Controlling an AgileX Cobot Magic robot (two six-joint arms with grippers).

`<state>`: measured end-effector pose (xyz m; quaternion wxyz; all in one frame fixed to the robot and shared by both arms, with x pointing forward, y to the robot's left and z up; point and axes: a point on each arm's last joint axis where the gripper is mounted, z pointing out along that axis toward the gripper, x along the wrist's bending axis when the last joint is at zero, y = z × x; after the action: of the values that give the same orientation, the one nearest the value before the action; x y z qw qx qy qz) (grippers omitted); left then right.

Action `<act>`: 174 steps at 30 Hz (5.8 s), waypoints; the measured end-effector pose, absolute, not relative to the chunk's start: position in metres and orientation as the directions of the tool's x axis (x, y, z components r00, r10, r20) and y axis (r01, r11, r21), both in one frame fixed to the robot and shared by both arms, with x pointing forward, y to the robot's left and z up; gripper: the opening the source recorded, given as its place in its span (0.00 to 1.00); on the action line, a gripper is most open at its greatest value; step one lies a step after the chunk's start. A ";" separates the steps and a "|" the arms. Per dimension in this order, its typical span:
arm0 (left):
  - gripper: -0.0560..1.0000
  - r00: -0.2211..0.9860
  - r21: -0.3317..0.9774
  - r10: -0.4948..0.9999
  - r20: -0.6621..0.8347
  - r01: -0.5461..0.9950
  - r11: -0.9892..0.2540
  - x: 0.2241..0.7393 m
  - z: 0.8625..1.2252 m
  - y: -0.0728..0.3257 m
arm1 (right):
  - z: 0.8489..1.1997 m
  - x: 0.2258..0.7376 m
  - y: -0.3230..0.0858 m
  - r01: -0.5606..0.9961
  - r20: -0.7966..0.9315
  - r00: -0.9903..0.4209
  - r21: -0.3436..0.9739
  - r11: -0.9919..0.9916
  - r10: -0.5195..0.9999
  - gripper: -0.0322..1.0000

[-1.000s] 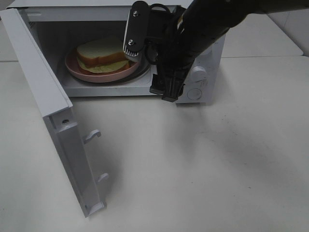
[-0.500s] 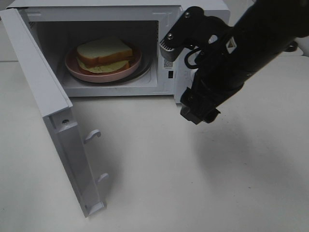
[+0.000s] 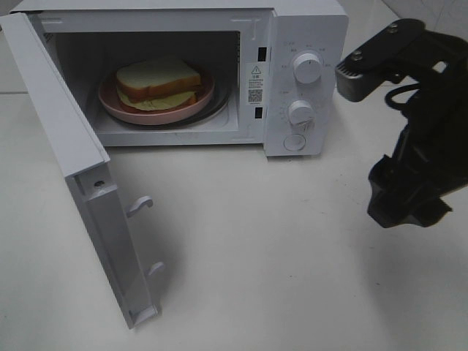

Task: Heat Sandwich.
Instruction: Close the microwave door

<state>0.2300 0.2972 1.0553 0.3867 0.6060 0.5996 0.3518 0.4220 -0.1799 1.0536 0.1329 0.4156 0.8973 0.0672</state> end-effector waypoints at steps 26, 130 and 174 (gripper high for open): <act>0.97 0.034 0.890 0.999 -0.037 0.455 0.018 0.230 1.055 0.297 | 1.086 0.316 -0.283 0.780 -0.156 -0.310 0.523 0.344 0.938 0.77; 0.97 0.032 0.905 0.999 -0.038 0.425 0.021 0.241 1.069 0.297 | 1.048 0.232 -0.304 0.490 0.029 0.080 0.869 -0.064 0.996 0.77; 0.05 0.006 0.973 1.000 0.020 0.231 -0.021 0.399 1.013 0.301 | 1.048 0.232 -0.304 0.490 0.029 0.080 0.869 -0.064 0.996 0.77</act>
<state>0.3989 0.3013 1.0127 0.4342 0.5607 0.5485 0.4429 0.2319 -0.3042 1.0483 0.3614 0.6398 0.5807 0.3504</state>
